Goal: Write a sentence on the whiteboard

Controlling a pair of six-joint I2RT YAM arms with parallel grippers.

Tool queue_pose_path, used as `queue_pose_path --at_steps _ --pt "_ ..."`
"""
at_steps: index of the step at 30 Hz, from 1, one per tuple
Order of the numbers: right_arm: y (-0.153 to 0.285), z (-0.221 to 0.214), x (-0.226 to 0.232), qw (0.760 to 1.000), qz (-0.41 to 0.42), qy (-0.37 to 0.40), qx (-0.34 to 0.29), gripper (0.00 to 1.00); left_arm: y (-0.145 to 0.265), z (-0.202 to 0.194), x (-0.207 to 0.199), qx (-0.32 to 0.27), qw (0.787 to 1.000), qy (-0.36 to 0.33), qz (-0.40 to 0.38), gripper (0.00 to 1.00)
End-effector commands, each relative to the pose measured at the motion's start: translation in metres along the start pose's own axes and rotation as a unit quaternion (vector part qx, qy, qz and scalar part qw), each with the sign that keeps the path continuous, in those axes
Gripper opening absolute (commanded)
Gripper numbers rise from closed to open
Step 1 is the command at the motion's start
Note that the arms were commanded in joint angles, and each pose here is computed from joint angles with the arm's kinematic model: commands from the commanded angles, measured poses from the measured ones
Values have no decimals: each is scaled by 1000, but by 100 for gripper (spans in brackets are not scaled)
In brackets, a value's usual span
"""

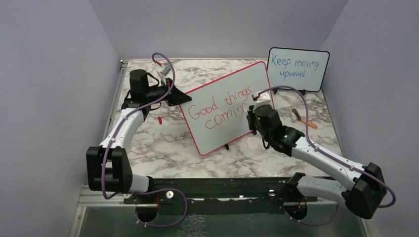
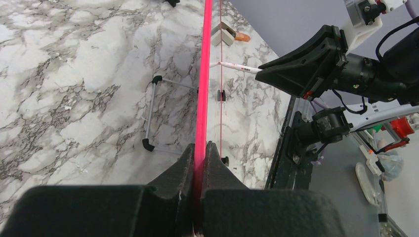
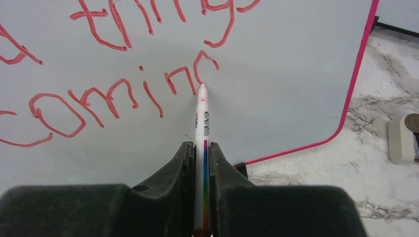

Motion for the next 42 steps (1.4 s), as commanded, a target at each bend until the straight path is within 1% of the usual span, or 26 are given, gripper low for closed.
queue_pose_path --at_steps 1,5,24,33,39,42 --pt "-2 -7 -9 999 -32 4 6 1 -7 -30 19 43 997 25 53 0" --pt "-3 -1 -11 999 -42 -1 -7 1 -7 -30 19 43 997 25 53 0" --pt "-5 22 -4 998 -24 -11 -48 1 -7 -30 19 43 997 24 53 0" --pt "-5 19 -5 999 -24 -12 -42 1 -7 -30 19 43 997 24 53 0" --pt "-5 8 -6 999 -24 -15 -20 1 -7 -30 19 44 997 25 53 0" --pt "-4 8 -8 999 -27 -20 -27 1 -7 -30 19 43 997 24 52 0"
Point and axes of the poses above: each gripper's point midway between its finger pads, its own y axis back along the fingers, its own x axis along the line the jaws close on, z = x × y, the point moved 9 cm from there along y, back along the fingers, and after that the axes turned 8 degrees about -y, right-handed, at the moved point
